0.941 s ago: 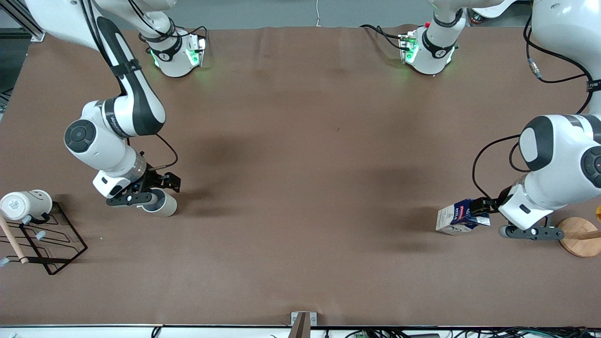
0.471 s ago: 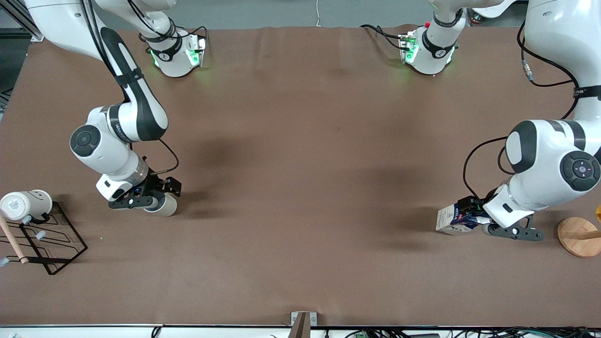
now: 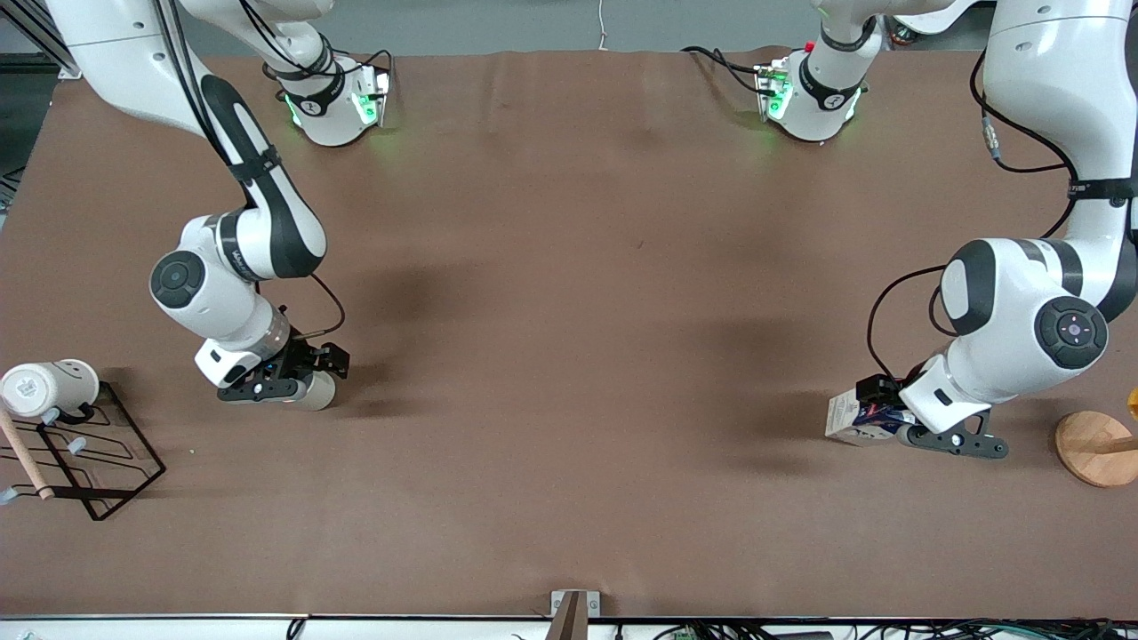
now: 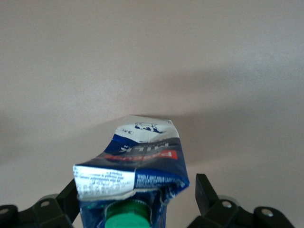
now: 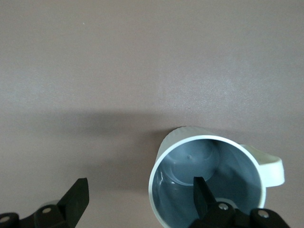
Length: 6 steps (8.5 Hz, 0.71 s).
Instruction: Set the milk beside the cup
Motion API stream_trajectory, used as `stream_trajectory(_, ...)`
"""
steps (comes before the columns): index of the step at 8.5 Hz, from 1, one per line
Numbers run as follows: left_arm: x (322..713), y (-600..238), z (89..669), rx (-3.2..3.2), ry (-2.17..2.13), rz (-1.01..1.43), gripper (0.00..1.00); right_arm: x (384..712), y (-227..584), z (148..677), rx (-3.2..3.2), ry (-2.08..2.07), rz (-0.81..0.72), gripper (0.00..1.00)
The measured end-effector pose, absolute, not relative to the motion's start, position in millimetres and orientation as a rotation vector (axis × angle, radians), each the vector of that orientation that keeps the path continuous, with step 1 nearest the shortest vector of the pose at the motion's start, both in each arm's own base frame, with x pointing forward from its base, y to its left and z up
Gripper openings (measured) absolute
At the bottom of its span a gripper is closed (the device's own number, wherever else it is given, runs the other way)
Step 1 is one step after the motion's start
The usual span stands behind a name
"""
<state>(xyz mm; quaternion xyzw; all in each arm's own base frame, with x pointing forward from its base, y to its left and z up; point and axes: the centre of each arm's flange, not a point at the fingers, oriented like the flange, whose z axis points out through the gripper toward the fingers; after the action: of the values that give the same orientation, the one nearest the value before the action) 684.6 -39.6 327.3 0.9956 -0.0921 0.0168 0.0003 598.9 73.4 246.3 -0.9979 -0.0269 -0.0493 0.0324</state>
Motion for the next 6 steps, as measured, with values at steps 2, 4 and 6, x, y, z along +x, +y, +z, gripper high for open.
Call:
stream_trajectory(2, 685, -37, 325, 3.128, -0.283, 0.055, 0.87, 599, 72, 241, -3.073, -0.078, -0.150, 0.63)
stream_trajectory(4, 686, -34, 327, 3.129, -0.275, 0.059, 0.55, 601, 65, 242, -3.075, -0.061, -0.155, 0.31)
stream_trajectory(6, 687, -34, 328, 3.129, -0.276, 0.066, 0.41, 606, 61, 248, -3.075, -0.053, -0.177, 0.05)
